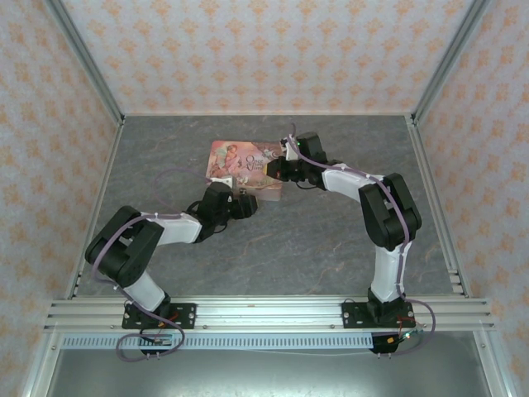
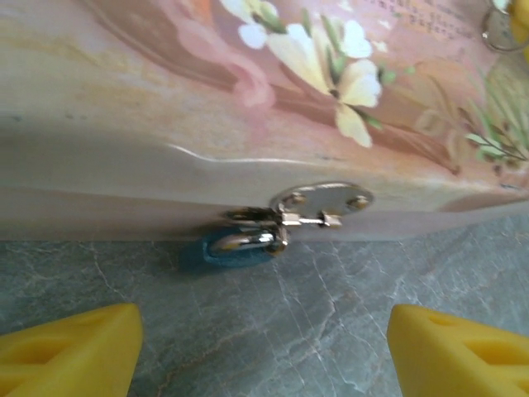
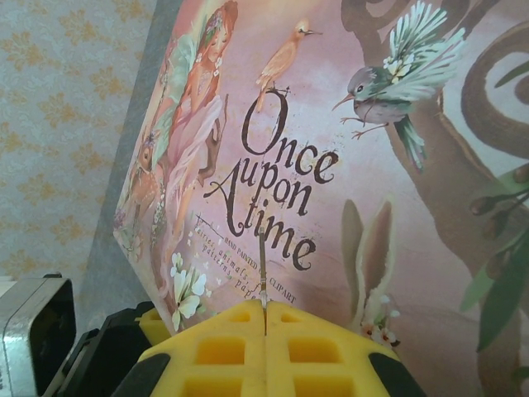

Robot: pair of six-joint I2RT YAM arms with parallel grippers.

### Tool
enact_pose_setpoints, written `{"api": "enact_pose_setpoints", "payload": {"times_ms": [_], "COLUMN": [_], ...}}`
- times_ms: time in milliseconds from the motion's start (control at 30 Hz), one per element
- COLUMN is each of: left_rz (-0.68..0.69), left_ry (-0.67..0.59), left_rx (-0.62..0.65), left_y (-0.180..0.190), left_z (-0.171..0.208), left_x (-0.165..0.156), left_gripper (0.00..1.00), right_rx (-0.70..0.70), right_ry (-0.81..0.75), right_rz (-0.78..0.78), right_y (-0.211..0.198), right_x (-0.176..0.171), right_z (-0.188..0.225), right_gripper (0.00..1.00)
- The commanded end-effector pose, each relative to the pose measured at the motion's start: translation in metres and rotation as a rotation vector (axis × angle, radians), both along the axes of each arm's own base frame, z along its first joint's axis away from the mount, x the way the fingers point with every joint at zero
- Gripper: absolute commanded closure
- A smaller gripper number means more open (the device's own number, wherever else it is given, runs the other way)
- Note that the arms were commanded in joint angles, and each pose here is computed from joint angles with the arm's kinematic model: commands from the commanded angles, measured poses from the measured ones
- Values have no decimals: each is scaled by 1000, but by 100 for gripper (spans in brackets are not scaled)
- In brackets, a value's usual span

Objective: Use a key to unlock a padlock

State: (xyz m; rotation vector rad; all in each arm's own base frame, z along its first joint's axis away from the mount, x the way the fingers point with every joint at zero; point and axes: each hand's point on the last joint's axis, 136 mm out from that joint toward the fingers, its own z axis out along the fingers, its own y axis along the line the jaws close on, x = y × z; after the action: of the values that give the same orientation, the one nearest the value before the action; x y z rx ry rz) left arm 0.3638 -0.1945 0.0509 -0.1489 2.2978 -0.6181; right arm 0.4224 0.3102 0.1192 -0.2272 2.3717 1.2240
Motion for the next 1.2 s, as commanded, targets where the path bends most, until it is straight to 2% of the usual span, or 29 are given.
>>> {"api": "enact_pose_setpoints", "payload": {"times_ms": [0,667,1167], "left_rz": [33,-47,-63], "left_ry": [-50,-78,-78], "left_rx": [5,137,175], "left_y": [1,-3,-9], "left_z": [2,-8,-14], "left_x": [9,24,30], "left_gripper": [24,37,45], "right_rx": [-43,-54,-54], "right_ry": [24,38,41], "right_rz": [5,5,4], "right_y": [-4,-5,-5], "right_x": [-9,-10,-10], "right_z": [-17,-22,-23], "right_gripper": [100,100,100]}}
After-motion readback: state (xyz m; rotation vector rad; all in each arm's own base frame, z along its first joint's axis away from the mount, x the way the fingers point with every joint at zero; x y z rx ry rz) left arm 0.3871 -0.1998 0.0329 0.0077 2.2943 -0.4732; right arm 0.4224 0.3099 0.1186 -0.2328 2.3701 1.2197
